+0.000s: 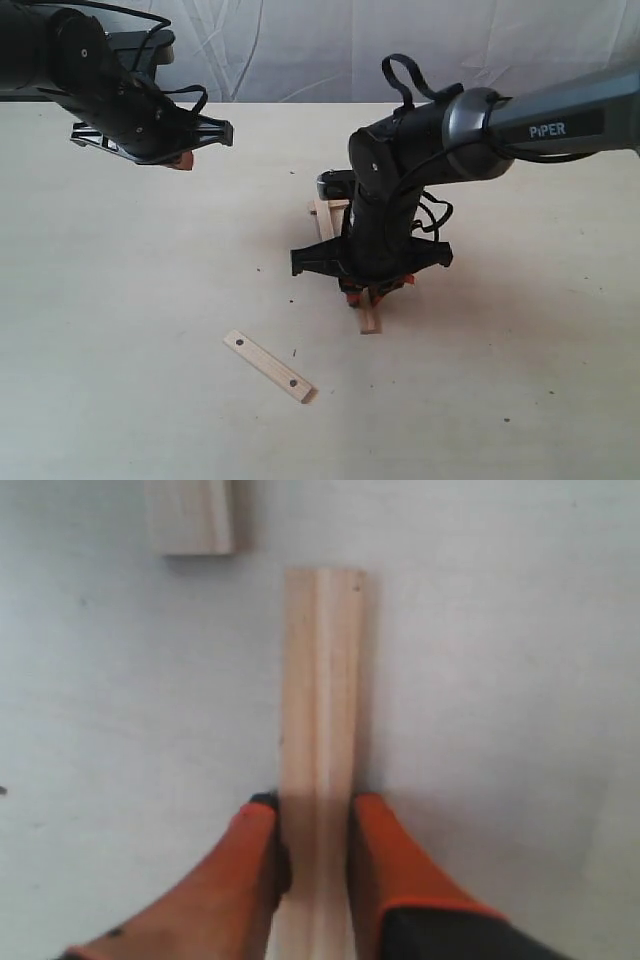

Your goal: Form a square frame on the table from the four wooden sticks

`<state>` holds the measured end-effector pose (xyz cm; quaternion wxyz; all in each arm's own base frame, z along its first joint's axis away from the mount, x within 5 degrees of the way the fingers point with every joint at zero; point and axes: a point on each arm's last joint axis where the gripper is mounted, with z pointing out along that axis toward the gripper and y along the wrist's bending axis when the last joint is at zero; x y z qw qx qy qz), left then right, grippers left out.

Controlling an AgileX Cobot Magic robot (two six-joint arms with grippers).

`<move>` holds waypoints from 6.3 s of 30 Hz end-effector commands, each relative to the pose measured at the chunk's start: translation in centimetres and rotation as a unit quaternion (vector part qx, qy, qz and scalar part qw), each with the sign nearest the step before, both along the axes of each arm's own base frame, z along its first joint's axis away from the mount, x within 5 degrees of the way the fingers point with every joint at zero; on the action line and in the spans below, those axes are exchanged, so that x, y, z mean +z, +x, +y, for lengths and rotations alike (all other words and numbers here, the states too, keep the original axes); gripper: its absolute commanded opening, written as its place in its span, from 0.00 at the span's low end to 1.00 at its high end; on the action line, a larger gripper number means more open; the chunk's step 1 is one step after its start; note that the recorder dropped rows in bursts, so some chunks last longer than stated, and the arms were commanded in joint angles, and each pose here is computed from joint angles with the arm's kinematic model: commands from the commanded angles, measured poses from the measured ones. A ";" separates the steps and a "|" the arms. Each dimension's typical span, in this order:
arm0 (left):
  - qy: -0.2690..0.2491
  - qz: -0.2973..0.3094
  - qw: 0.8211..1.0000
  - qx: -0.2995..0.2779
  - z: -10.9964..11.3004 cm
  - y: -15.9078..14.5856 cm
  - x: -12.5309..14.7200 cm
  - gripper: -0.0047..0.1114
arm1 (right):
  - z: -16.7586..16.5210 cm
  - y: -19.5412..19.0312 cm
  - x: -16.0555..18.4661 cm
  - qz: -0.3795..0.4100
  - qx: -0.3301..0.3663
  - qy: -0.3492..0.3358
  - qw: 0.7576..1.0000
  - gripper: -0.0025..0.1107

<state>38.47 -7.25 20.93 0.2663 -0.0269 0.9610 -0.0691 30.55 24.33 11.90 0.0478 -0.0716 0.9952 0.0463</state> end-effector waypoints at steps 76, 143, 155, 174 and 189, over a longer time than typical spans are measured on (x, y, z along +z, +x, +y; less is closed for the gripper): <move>0.010 0.002 1.000 -0.006 0.1 -0.2 0.3 0.04 | -5.0 10.2 0.3 -0.135 0.099 0.007 0.986 0.34; 0.058 0.036 0.998 0.009 3.6 -2.2 1.8 0.04 | 7.4 -5.7 5.3 -0.046 0.488 0.093 0.866 0.24; 0.058 0.040 0.997 0.009 3.6 -2.3 1.6 0.04 | 8.6 -6.7 0.5 0.006 0.473 0.060 0.879 0.46; 0.055 0.026 0.998 0.009 3.6 -2.0 1.7 0.04 | 4.1 0.4 8.1 -0.075 0.541 -0.020 0.838 0.02; 0.049 0.017 0.999 0.010 3.5 -2.3 0.7 0.04 | -0.3 7.0 2.6 -0.125 0.662 -0.059 0.736 0.02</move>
